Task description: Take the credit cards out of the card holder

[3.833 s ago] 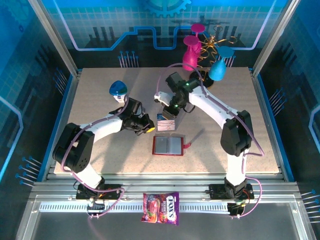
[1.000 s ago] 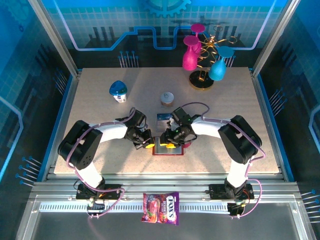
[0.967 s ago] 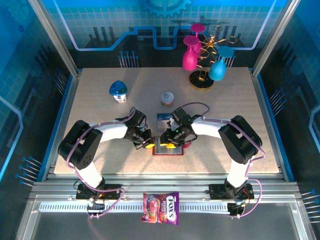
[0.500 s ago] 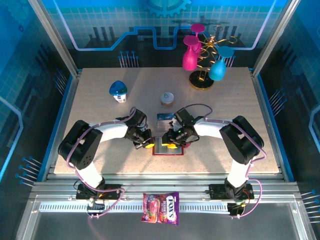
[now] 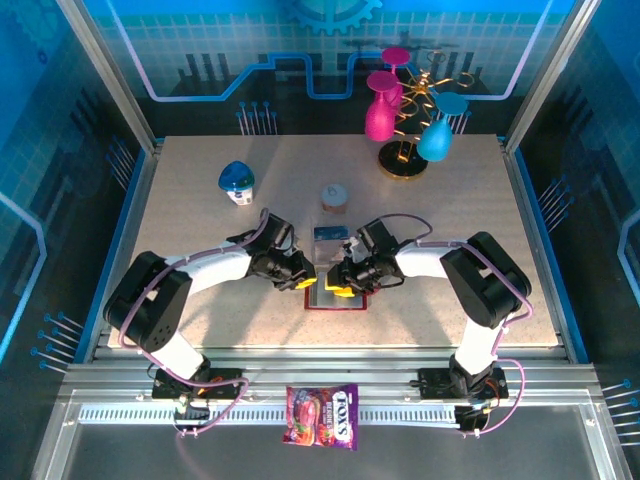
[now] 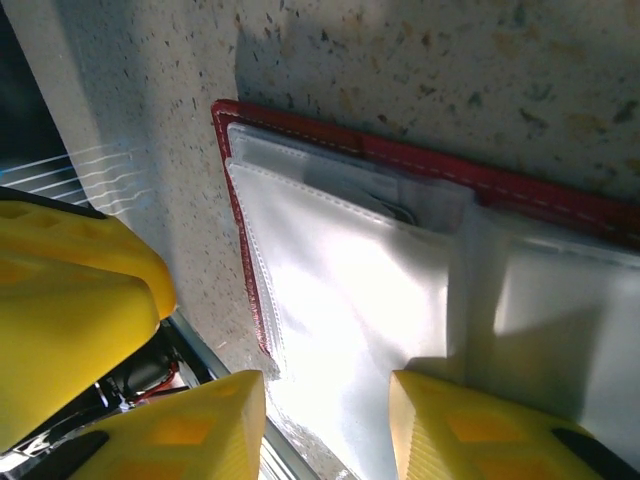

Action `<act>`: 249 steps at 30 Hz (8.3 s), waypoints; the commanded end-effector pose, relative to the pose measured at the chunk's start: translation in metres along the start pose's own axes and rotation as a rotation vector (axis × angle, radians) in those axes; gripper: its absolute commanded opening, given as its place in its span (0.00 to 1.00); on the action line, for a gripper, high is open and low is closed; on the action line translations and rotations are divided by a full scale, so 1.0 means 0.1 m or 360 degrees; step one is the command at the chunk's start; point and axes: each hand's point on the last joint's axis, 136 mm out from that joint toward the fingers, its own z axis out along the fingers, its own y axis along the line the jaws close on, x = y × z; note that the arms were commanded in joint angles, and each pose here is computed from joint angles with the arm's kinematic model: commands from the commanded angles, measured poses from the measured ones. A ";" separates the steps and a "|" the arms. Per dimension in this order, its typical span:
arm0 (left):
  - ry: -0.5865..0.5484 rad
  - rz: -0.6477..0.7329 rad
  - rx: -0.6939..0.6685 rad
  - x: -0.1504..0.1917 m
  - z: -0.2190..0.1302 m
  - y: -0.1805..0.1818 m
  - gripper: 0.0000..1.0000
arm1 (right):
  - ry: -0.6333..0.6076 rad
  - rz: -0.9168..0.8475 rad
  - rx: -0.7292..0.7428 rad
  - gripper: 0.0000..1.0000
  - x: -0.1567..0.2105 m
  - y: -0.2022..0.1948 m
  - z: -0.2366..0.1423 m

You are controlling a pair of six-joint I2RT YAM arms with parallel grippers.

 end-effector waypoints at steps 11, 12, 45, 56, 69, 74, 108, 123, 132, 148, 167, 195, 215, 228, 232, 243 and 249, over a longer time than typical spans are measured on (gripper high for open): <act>0.0108 -0.0079 0.0004 0.08 0.18 0.07 0.26 | 0.0010 0.0051 -0.0072 0.36 0.03 -0.09 0.01; 0.0110 -0.0079 0.0003 0.08 0.19 0.07 0.26 | 0.0011 0.0051 -0.0073 0.36 0.03 -0.09 0.01; 0.0188 -0.0049 0.0153 0.10 0.22 -0.14 0.24 | -0.0081 0.0008 -0.0099 0.37 0.02 0.08 -0.21; 0.0230 0.0042 0.0203 0.08 0.12 -0.39 0.24 | -0.0198 -0.0031 0.0008 0.37 -0.04 0.13 -0.54; 0.0349 0.0116 0.0228 0.19 0.27 -0.67 0.31 | -0.0363 -0.0013 0.0110 0.37 -0.09 -0.03 -1.05; 0.0375 0.0139 0.0231 0.21 0.37 -0.75 0.32 | -0.0396 -0.0002 0.0138 0.38 -0.07 -0.09 -1.17; 0.0360 0.0160 0.0221 0.24 0.49 -0.73 0.42 | -0.0346 0.0027 0.0088 0.39 -0.01 -0.08 -1.05; 0.0212 0.0019 0.0164 0.13 0.18 -0.28 0.41 | -0.0173 -0.0049 0.0100 0.37 -0.06 0.14 -0.54; 0.0174 -0.0053 0.0135 0.11 0.11 -0.09 0.34 | -0.0107 -0.0084 0.0146 0.33 -0.07 0.19 -0.29; 0.0201 -0.0125 0.0095 0.12 0.20 0.12 0.08 | -0.0028 -0.0086 0.0220 0.21 -0.06 0.11 -0.05; 0.0240 -0.0153 0.0049 0.15 0.26 0.25 0.07 | 0.0014 -0.0078 0.0342 0.28 -0.03 -0.03 0.05; 0.0236 -0.0150 0.0017 0.11 0.24 0.24 0.07 | -0.0010 -0.0130 0.0419 0.34 -0.04 0.00 -0.06; 0.0229 -0.0152 0.0006 0.12 0.23 0.25 0.07 | 0.0047 -0.0075 0.0305 0.26 0.01 -0.03 0.10; 0.0194 -0.0141 -0.0019 0.10 0.15 0.28 0.17 | 0.0059 -0.0077 0.0405 0.30 0.03 -0.15 0.07; 0.0211 -0.0153 -0.0036 0.12 0.19 0.33 0.18 | 0.0056 -0.0078 0.0431 0.32 0.03 -0.16 0.05; 0.0233 -0.0178 -0.0062 0.15 0.27 0.44 0.18 | 0.0042 -0.0108 0.0488 0.37 0.00 -0.17 -0.01; 0.0228 -0.0176 -0.0060 0.14 0.26 0.44 0.18 | 0.0036 -0.0126 0.0495 0.37 -0.02 -0.15 -0.02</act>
